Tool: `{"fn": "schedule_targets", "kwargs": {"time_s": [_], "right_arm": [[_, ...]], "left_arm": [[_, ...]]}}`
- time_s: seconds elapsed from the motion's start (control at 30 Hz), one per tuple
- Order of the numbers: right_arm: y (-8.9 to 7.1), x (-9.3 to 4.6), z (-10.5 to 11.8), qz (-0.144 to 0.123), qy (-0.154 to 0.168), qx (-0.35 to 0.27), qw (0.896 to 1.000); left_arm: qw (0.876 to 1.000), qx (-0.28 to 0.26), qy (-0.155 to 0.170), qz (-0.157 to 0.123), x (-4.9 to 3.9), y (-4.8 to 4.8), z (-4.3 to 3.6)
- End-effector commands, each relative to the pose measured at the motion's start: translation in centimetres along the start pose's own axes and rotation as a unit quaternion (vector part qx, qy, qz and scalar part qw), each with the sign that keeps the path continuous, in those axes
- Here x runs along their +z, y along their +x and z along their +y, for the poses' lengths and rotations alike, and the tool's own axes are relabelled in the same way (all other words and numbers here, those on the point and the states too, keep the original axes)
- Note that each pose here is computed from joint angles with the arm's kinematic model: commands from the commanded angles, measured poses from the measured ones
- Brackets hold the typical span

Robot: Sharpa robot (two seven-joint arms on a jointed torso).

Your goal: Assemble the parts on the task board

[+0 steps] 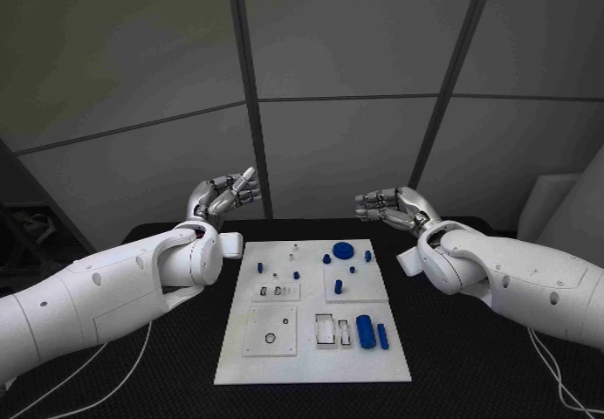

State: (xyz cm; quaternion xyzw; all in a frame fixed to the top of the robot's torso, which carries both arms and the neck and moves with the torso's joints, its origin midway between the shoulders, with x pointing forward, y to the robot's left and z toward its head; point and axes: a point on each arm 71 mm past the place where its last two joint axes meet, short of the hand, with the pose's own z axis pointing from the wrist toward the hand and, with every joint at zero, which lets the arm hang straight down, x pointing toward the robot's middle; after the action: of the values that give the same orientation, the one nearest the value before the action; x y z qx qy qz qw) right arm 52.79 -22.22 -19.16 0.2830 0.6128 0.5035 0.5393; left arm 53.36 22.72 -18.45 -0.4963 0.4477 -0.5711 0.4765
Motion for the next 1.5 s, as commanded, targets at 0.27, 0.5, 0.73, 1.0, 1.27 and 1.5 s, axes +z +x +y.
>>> {"fn": "schedule_targets", "kwargs": {"time_s": [0.27,0.5,0.73,1.0,1.27,1.5], "right_arm": [[-0.6,1.2,2.4,0.048,-0.048,-0.174,0.982],[-0.1,2.1,4.1,0.096,-0.041,-0.314,0.944],[0.8,2.6,5.4,0.117,-0.034,-0.421,0.899],[2.0,3.2,6.3,0.117,-0.038,-0.485,0.866],[3.0,3.9,6.7,0.112,-0.038,-0.510,0.852],[3.5,4.3,6.7,0.125,-0.023,-0.520,0.845]], "left_arm": [[0.998,0.009,0.011,0.055,-1.38,-0.02,-1.20],[0.996,0.017,0.014,0.087,-3.22,0.18,-2.26],[0.993,0.008,0.010,0.115,-4.80,1.38,-2.94],[0.991,0.000,0.006,0.133,-5.69,2.31,-3.19],[0.990,-0.004,0.003,0.141,-6.00,2.69,-3.26],[0.989,-0.005,0.001,0.144,-6.24,2.82,-3.37]]}}
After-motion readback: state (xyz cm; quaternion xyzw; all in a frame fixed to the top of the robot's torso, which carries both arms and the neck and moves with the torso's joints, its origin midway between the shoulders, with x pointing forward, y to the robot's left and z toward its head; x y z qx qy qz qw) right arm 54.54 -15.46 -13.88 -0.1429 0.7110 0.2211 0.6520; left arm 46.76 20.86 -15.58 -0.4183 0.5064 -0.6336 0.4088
